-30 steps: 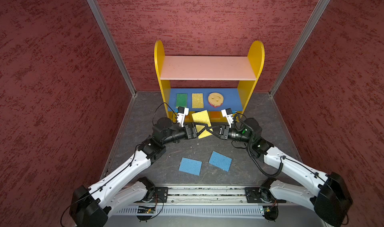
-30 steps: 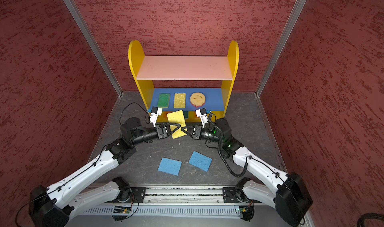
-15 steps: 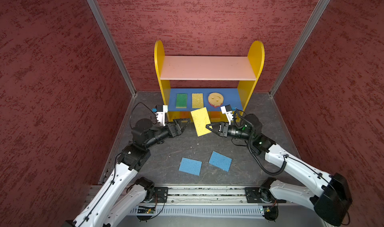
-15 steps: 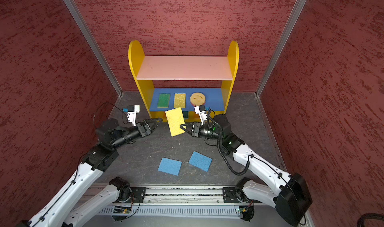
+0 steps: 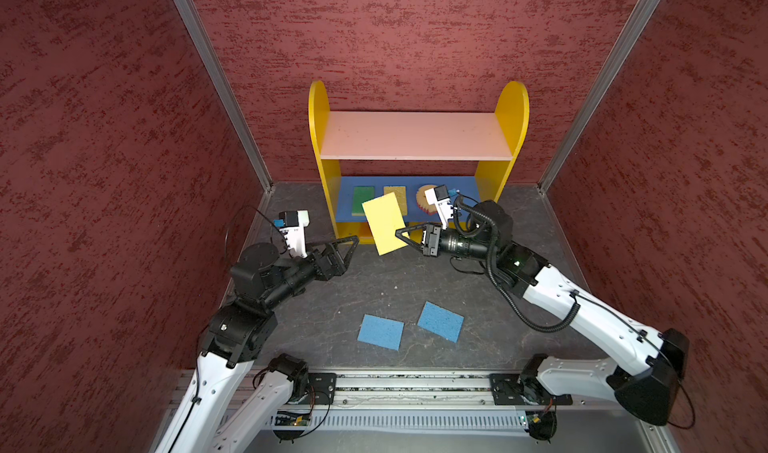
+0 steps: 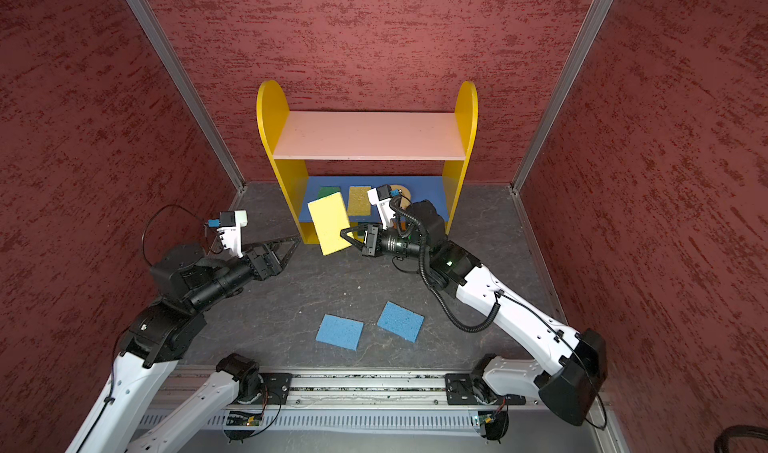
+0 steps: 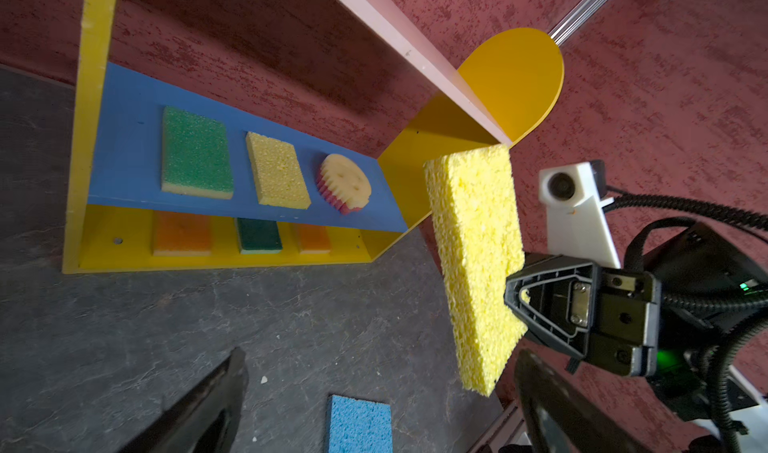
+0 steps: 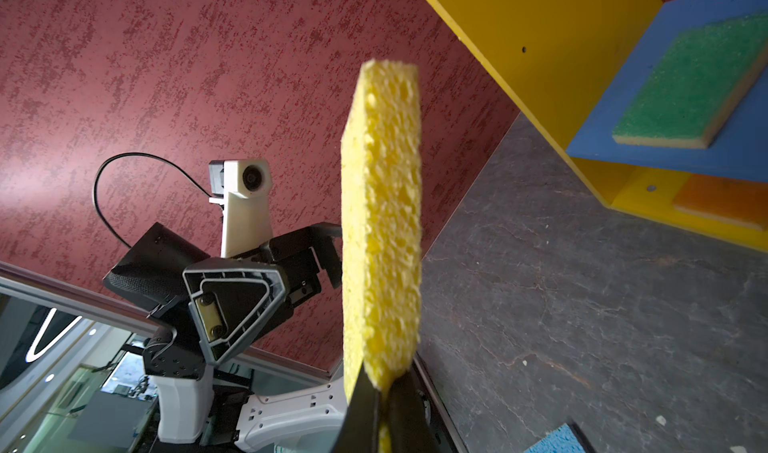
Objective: Place and organize the cleaning sponges onto the shelf
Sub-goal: 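Raise the yellow sponge onto the pink upper shelf with the right gripper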
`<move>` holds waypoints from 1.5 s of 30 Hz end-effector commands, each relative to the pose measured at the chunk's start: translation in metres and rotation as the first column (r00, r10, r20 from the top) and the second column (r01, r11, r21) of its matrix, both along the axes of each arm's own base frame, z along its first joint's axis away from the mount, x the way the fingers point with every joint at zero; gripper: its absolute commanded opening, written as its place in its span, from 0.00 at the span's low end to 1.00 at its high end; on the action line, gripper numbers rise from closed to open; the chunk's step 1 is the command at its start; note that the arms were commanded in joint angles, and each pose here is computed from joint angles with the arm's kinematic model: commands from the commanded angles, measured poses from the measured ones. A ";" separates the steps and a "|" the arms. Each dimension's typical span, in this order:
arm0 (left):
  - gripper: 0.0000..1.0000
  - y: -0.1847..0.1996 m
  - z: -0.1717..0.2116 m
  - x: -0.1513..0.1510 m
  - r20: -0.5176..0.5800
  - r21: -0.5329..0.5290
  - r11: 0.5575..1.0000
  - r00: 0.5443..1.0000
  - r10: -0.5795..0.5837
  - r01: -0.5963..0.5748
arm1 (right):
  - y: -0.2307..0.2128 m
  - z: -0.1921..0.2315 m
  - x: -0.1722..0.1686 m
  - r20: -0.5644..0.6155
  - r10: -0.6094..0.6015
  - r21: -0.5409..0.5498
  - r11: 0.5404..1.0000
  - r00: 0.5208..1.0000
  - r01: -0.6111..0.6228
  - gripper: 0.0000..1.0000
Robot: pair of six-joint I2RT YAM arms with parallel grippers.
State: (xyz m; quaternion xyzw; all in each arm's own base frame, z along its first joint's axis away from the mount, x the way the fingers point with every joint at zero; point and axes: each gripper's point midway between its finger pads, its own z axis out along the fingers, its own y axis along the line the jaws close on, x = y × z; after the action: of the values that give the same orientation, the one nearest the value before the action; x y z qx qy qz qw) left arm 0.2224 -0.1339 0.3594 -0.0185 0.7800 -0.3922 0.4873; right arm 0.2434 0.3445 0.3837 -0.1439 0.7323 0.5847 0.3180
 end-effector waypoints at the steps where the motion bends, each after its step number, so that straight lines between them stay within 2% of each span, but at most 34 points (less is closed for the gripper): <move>1: 0.99 0.010 0.000 -0.005 0.021 0.100 0.995 1.000 0.019 -0.021 | 0.003 0.007 0.012 0.037 -0.038 -0.050 0.998 0.999 0.039 0.00; 9: 0.99 0.024 0.002 -0.012 0.061 0.185 0.981 0.997 0.050 -0.061 | 0.019 0.048 0.033 0.096 -0.054 -0.056 0.997 0.994 0.060 0.00; 13: 0.99 0.029 0.001 -0.015 0.071 0.221 0.973 0.996 0.053 -0.068 | 0.031 0.054 0.048 0.105 -0.059 -0.076 0.995 0.993 0.067 0.00; 20: 0.99 0.037 0.001 -0.019 0.091 0.245 0.964 0.993 0.080 -0.100 | 0.045 0.075 0.065 0.131 -0.066 -0.081 0.994 0.989 0.077 0.00; 29: 0.99 0.044 0.001 -0.026 0.105 0.258 0.958 0.990 0.098 -0.122 | 0.051 0.105 0.114 0.197 -0.219 -0.127 0.961 0.956 0.246 0.00; 33: 0.99 0.048 0.001 -0.031 0.111 0.265 0.954 0.987 0.114 -0.139 | 0.051 0.126 0.134 0.221 -0.280 -0.069 0.951 0.934 0.301 0.00; 41: 0.99 0.052 0.004 -0.033 0.127 0.251 0.954 0.983 0.136 -0.164 | 0.043 0.141 0.171 0.173 -0.392 0.065 0.920 0.904 0.387 0.00; 45: 0.99 0.046 0.030 -0.024 0.183 0.216 0.963 0.976 0.121 -0.160 | 0.043 0.143 0.183 0.170 -0.431 0.102 0.902 0.886 0.419 0.00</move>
State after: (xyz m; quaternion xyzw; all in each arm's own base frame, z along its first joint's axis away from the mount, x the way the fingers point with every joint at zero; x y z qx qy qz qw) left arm 0.1923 -0.0864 0.3613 0.0114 0.7965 -0.2571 0.5471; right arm 0.4173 0.3935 0.5063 -0.0536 0.7223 0.4943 0.4807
